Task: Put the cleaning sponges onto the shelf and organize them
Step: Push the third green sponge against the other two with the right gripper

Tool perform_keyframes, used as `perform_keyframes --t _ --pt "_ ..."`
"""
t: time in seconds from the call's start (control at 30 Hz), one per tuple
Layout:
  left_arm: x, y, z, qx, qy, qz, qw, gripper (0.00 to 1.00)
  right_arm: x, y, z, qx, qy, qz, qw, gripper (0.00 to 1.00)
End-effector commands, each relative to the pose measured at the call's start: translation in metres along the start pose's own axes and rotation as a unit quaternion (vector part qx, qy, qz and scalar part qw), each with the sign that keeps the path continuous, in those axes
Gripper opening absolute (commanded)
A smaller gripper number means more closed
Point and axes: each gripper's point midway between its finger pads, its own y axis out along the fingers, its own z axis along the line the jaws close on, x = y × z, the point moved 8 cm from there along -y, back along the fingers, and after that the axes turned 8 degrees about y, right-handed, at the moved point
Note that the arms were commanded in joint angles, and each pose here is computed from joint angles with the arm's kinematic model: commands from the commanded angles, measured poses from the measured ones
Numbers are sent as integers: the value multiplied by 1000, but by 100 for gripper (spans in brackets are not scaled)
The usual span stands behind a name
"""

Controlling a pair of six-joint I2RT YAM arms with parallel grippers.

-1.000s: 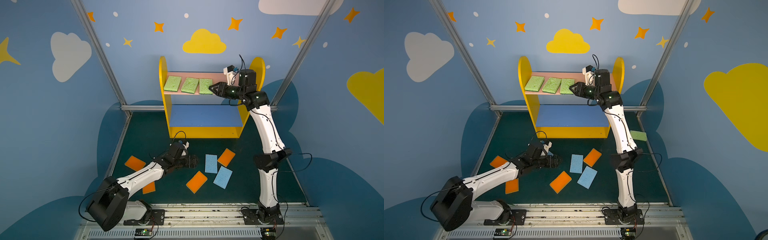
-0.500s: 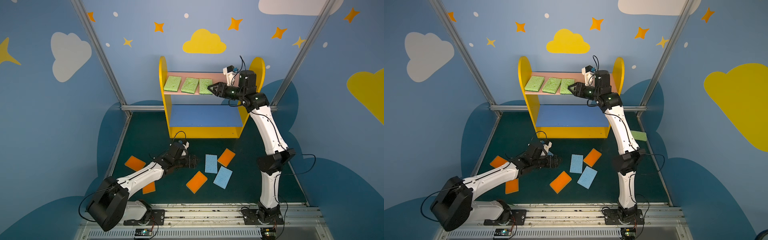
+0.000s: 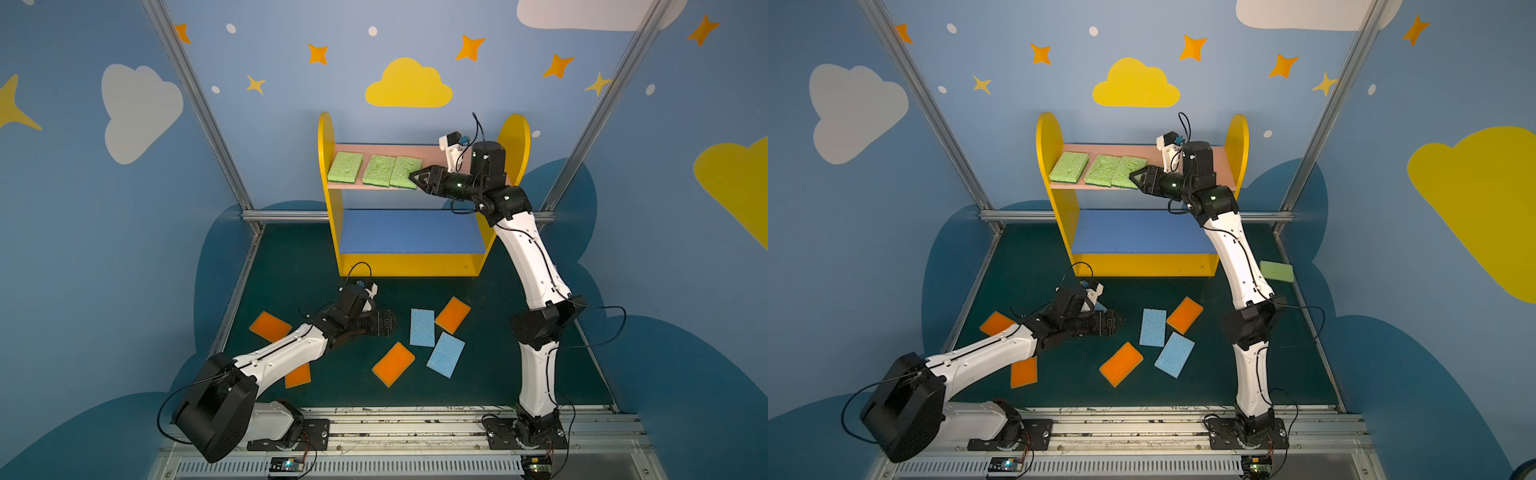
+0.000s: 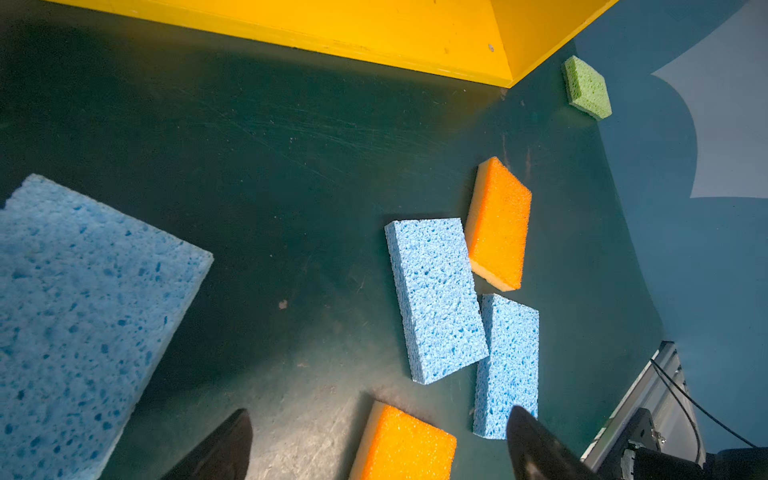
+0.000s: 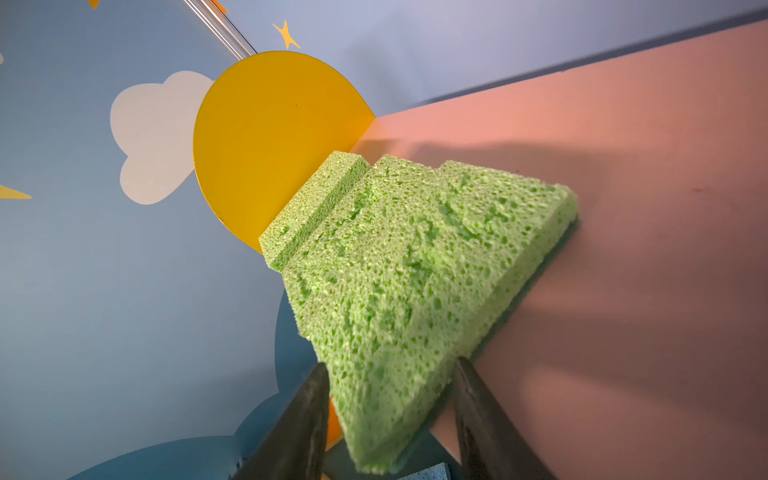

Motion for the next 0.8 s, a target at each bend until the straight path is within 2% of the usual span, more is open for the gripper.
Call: perform_keyframes --t 0.0,0.77 --pt "6 -6 -2 -2 8 -10 1000 95 -7 14 -12 -14 13 13 1000 48" --pt "0 -13 3 9 1 -10 1000 95 -4 40 -25 21 23 3 1000 54"
